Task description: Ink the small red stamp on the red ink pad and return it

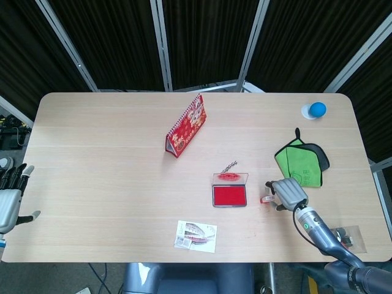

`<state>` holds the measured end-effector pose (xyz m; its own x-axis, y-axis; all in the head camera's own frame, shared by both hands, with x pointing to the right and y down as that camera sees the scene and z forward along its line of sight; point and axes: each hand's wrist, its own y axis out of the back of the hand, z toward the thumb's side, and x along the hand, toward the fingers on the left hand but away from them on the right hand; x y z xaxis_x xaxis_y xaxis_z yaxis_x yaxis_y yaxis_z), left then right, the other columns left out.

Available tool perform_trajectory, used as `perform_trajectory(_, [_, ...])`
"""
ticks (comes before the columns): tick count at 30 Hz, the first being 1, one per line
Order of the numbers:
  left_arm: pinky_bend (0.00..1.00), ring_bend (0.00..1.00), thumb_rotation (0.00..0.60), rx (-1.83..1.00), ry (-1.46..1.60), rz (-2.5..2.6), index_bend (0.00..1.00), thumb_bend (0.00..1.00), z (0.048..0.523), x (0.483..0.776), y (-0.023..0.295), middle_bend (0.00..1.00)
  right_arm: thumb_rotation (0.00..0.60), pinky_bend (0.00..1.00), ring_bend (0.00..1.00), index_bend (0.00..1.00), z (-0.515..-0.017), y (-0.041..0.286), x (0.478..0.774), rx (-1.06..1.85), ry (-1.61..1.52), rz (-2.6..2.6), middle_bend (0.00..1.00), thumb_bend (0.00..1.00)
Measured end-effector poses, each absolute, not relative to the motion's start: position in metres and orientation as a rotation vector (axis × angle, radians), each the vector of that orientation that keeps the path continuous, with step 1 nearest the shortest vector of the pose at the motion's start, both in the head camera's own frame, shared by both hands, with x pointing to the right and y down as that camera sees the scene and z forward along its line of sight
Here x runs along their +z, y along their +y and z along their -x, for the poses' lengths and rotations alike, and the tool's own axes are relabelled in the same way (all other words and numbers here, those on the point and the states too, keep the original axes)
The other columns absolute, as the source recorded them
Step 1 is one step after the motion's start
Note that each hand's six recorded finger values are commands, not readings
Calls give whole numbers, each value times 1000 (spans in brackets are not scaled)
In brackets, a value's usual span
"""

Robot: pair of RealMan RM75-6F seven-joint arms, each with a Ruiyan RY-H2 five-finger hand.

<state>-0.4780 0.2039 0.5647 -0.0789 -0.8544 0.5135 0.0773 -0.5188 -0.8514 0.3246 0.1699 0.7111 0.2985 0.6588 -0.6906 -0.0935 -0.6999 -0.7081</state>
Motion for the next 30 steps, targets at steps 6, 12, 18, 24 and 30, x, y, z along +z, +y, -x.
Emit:
perform_trajectory(6, [0,0,600,-1674,876,1496,0,0,477,561,204,0,600,1000,871,375,-326,168,690,1423,-549,1900,419,246])
perform_trajectory(12, [0,0,600,-1650,888,1508,0,0,477,557,204,0,600,992,813,332,-334,167,649,1336,-681,1870,336,173])
perform_trajectory(18, [0,0,600,-1605,888,1537,0,0,472,555,206,0,600,490,290,113,-355,175,588,1196,-914,1806,112,2])
perform_trajectory(24, [0,0,600,-1528,926,1554,0,0,469,542,206,0,600,1,0,0,-387,203,540,1183,-1081,1760,0,0])
perform_trajectory(30, [0,0,600,-1491,956,1552,0,0,471,533,209,0,600,0,0,0,-407,213,531,1235,-1099,1670,0,0])
